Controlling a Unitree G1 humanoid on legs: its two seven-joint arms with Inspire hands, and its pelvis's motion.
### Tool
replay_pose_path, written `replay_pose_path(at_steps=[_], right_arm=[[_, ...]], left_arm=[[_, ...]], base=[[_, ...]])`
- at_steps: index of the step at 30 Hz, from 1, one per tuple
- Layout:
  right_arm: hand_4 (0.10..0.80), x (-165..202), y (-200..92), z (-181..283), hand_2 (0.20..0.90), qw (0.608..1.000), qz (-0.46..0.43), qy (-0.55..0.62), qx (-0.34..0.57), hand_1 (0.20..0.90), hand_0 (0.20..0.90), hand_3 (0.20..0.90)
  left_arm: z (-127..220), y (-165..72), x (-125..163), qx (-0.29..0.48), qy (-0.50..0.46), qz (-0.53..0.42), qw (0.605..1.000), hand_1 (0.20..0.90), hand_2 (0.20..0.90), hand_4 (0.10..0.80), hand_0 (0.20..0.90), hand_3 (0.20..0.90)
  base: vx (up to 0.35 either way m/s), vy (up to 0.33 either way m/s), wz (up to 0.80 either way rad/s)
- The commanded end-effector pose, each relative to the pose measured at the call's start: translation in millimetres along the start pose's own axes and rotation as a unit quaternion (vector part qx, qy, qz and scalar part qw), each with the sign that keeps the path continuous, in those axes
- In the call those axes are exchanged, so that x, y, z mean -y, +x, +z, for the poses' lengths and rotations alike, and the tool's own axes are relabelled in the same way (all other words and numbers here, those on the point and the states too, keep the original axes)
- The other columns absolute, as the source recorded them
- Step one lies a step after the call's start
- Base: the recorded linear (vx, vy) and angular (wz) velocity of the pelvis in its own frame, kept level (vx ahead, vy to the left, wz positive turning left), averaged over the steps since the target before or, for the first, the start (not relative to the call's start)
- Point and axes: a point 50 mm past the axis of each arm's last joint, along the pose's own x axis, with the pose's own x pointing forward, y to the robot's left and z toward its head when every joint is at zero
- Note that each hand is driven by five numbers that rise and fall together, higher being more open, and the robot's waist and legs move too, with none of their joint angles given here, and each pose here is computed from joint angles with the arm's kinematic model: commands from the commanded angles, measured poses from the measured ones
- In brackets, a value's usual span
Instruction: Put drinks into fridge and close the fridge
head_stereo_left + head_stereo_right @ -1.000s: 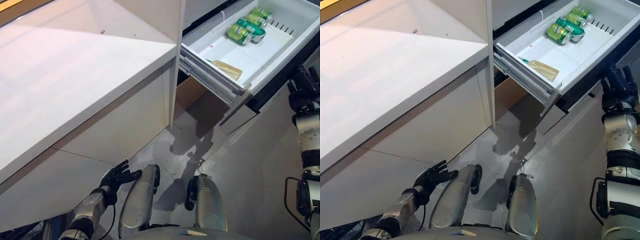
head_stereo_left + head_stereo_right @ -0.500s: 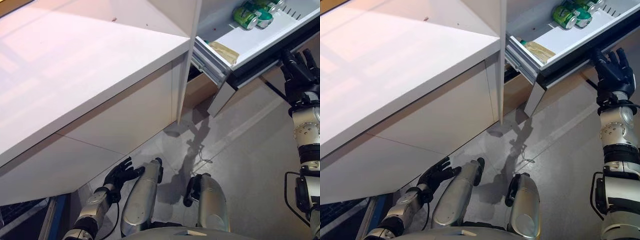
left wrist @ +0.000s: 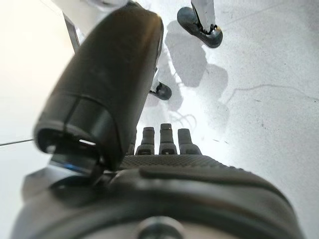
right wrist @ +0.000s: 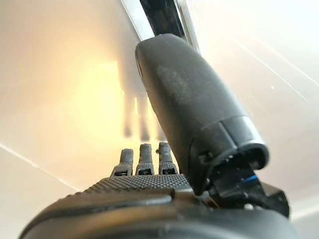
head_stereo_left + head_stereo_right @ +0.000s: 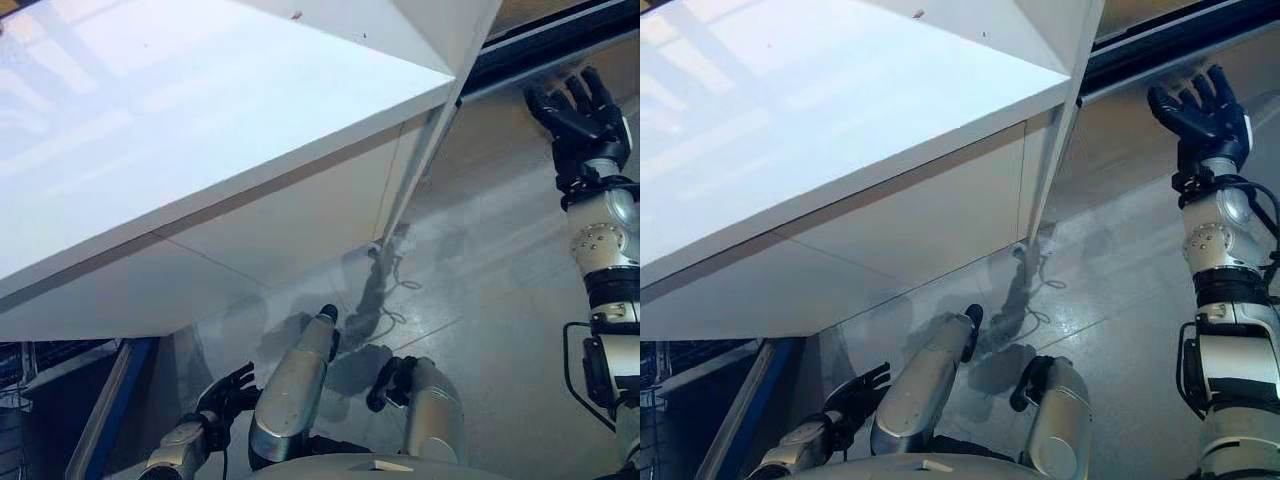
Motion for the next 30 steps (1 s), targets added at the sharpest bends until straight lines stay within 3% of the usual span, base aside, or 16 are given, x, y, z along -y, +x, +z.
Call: replay_pose_path(at_steps=[1, 7, 14, 20, 23, 27, 30], right_arm=[[0.800, -42.4, 13.0, 71.5, 0.900, 0.987, 0.075, -0.002, 0.140, 0.900, 0.900, 0.900], [0.800, -39.2, 11.2, 53.7, 0.900, 0.990, 0.074, 0.018, 0.116, 0.900, 0.900, 0.900], [0.800, -24.9, -18.1, -40.1, 0.900, 0.994, 0.085, 0.049, -0.039, 0.900, 0.900, 0.900], [0.800, 7.3, -104.1, -153.8, 0.900, 0.969, 0.059, 0.036, -0.239, 0.900, 0.900, 0.900], [0.800, 37.1, -170.7, -202.8, 0.900, 0.937, 0.020, 0.014, -0.349, 0.900, 0.900, 0.900], [0.800, 59.8, -232.9, -237.6, 0.900, 0.892, -0.018, -0.009, -0.452, 0.900, 0.900, 0.900], [0.800, 71.4, -260.1, -246.9, 0.900, 0.868, -0.046, -0.023, -0.494, 0.900, 0.900, 0.900]], left_arm=[[5.1, -8.4, -17.2, 0.021, 0.049, 0.011, 0.999, 0.900, 0.900, 0.800, 0.900, 0.900], [13.1, -5.5, -18.2, 0.025, 0.052, 0.020, 0.998, 0.900, 0.900, 0.800, 0.900, 0.900], [5.0, -2.5, -18.2, -0.014, 0.069, 0.027, 0.997, 0.900, 0.900, 0.800, 0.900, 0.900], [-13.6, -2.6, -9.6, -0.047, 0.049, 0.010, 0.998, 0.900, 0.900, 0.800, 0.900, 0.900], [-21.8, -3.4, -4.3, -0.052, 0.033, 0.005, 0.998, 0.900, 0.900, 0.800, 0.900, 0.900], [-21.8, -1.6, -3.0, -0.063, 0.025, 0.002, 0.998, 0.900, 0.900, 0.800, 0.900, 0.900], [-20.8, -0.4, -2.1, -0.069, 0.016, -0.001, 0.998, 0.900, 0.900, 0.800, 0.900, 0.900]], base=[[-0.098, 0.056, 0.00], [-0.107, 0.048, -0.19], [0.005, 0.030, -0.34], [0.104, 0.025, -0.34], [0.034, 0.013, -0.21], [0.000, 0.010, -0.20], [0.001, 0.016, -0.08]])
